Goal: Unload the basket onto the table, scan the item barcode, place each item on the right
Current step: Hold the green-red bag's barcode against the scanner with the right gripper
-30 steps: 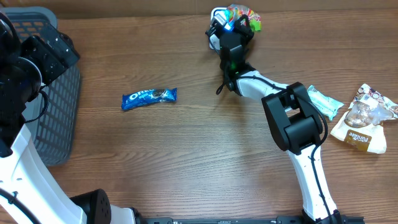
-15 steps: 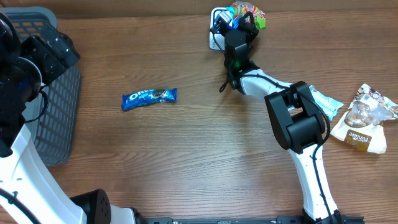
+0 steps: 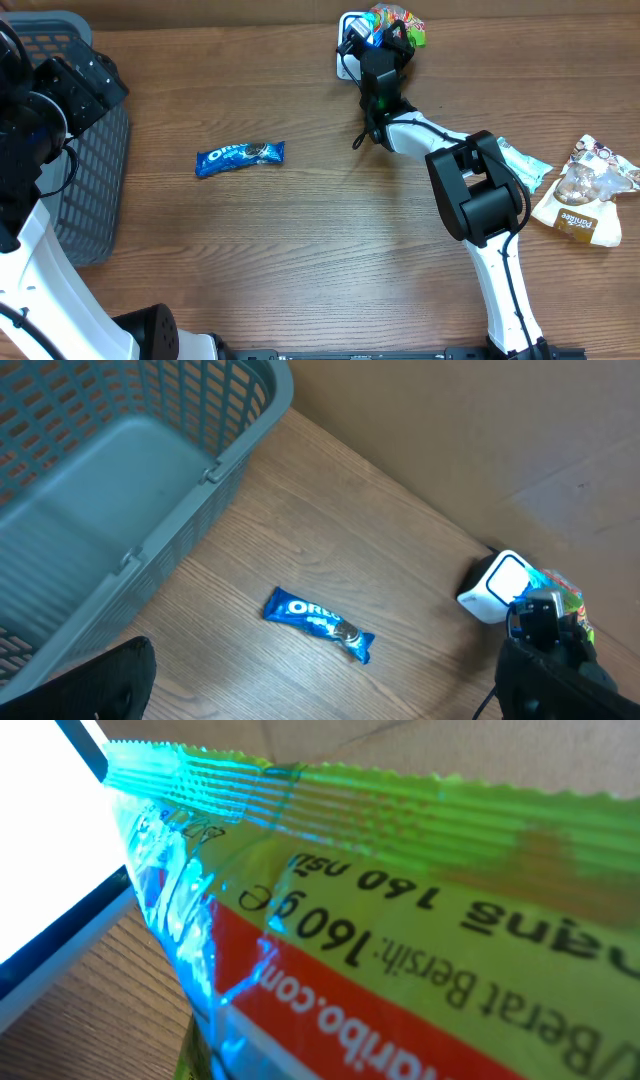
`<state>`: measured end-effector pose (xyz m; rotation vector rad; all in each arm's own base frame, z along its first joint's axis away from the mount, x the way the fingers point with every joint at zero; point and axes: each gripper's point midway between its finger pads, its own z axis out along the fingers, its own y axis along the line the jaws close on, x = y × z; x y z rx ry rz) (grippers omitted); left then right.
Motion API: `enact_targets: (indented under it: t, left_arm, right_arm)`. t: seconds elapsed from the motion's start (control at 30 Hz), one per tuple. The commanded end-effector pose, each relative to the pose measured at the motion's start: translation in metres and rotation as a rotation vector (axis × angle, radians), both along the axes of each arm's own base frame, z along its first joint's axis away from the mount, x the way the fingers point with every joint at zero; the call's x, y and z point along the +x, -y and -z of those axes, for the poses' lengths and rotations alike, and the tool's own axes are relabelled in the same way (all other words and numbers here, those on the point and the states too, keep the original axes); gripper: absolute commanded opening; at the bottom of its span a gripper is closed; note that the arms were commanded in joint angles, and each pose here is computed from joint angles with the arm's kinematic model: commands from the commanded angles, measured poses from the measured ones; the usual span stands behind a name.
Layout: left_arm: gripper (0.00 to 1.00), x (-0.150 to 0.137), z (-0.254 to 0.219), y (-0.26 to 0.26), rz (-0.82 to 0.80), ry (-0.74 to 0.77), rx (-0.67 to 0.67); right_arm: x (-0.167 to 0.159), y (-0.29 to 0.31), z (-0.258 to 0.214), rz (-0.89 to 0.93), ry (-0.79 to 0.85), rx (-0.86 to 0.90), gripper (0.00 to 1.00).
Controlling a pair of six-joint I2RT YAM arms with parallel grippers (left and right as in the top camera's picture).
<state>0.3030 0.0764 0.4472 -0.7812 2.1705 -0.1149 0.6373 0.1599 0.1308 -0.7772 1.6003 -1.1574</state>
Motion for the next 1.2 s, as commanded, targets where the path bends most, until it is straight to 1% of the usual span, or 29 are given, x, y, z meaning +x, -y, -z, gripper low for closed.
enact_targets:
  t: [0.0,0.23,0.4,0.57,1.17]
  left_arm:
    - [1.0,-0.001,0.0,-0.003,-0.004,-0.002,0.015]
    - [1.0,-0.001,0.0,-0.003,-0.004,-0.002,0.015]
    - [1.0,-0.001,0.0,-0.003,-0.004,-0.002,0.015]
    - [1.0,-0.001,0.0,-0.003,-0.004,-0.002,0.015]
    - [1.0,-0.001,0.0,-0.003,-0.004,-0.002,0.015]
  right_arm:
    - [0.001,-0.008,-0.015,-0.014,0.039,0.027,0.04]
    - [0.0,-0.016,-0.012,-0.04,0.024,0.022,0.04]
    - [-0.002,-0.017,0.002,-0.039,-0.025,0.036,0.04]
    - [-0.006,-0.017,0.017,-0.033,-0.094,0.004,0.04]
    - [-0.022,-0.036,0.022,0.002,-0.118,-0.031,0.04]
